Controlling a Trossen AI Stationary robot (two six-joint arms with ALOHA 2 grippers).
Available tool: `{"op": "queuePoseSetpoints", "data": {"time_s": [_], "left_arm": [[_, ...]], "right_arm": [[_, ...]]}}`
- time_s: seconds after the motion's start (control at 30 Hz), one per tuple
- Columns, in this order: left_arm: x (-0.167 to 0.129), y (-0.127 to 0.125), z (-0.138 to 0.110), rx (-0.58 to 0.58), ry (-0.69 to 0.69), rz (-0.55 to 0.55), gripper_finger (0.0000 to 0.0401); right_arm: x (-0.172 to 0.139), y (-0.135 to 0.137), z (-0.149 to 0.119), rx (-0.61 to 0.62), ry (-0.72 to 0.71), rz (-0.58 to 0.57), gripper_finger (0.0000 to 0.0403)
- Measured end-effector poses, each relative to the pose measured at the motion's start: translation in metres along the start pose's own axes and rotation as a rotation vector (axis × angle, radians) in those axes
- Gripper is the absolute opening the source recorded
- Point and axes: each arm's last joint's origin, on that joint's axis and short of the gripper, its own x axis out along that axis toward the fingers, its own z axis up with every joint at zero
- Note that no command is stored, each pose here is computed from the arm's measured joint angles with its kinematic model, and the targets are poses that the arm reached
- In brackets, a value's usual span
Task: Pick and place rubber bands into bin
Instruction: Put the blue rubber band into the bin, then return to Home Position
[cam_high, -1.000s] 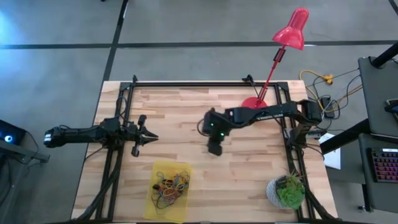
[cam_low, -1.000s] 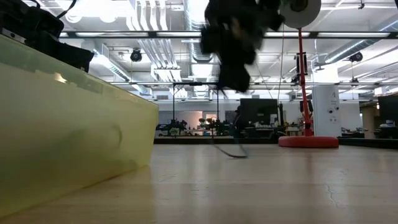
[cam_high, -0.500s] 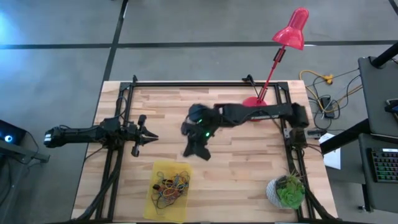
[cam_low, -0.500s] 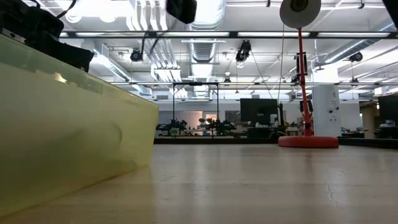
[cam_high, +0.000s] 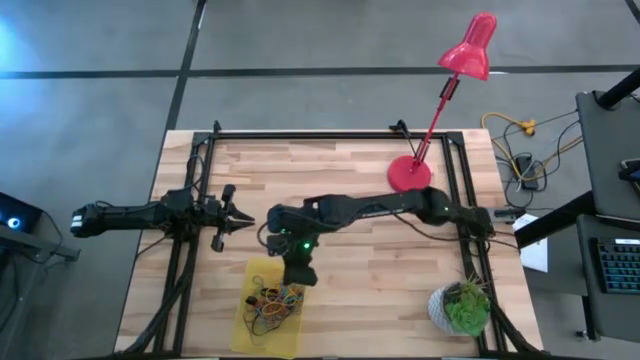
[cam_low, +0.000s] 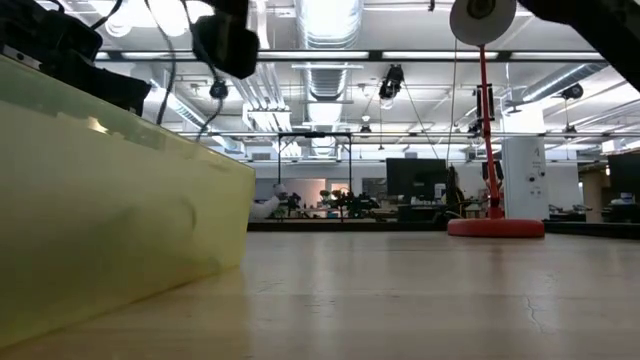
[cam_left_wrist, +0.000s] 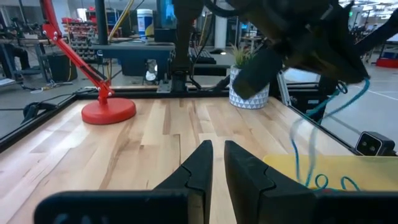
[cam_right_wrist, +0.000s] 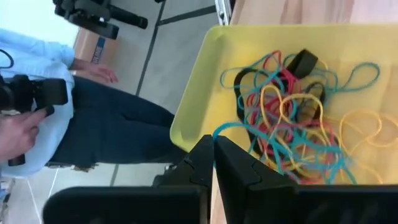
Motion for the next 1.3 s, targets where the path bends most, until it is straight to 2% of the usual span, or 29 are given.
{"op": "queuePoseSetpoints", "data": {"time_s": [0.1, 0.23, 0.37, 0.63, 0.73, 0.83, 1.03, 1.17, 1.3], "left_arm": [[0.000, 0.000, 0.000, 0.000, 0.001, 0.000, 0.0026], [0.000, 0.000, 0.000, 0.000, 0.000, 0.000, 0.0026], [0.000, 0.000, 0.000, -0.001, 0.001, 0.000, 0.0026], [0.000, 0.000, 0.000, 0.000, 0.001, 0.000, 0.0026], [0.000, 0.000, 0.000, 0.000, 0.000, 0.000, 0.0026], [0.000, 0.000, 0.000, 0.000, 0.000, 0.000, 0.0026], [0.000, 0.000, 0.000, 0.000, 0.001, 0.000, 0.0026], [0.000, 0.000, 0.000, 0.000, 0.001, 0.000, 0.0026], [0.000, 0.000, 0.000, 0.000, 0.002, 0.000, 0.0026]], "right_arm": [[0.008, -0.004, 0.005, 0.014, -0.007, 0.004, 0.0009], [0.016, -0.013, 0.000, 0.099, 0.030, -0.010, 0.0014], [0.020, -0.019, -0.007, 0.136, 0.073, -0.059, 0.0049], [0.011, -0.003, -0.009, 0.040, 0.082, -0.119, 0.0155], [-0.003, 0.013, -0.011, -0.043, 0.073, -0.210, 0.0174], [-0.021, 0.035, -0.012, -0.138, 0.055, -0.286, 0.0178], [-0.062, 0.077, -0.020, -0.262, 0.042, -0.294, 0.0158], [-0.082, 0.088, -0.031, -0.227, 0.018, -0.417, 0.0139], [-0.093, 0.091, -0.061, -0.150, 0.049, -0.528, 0.0125]]}}
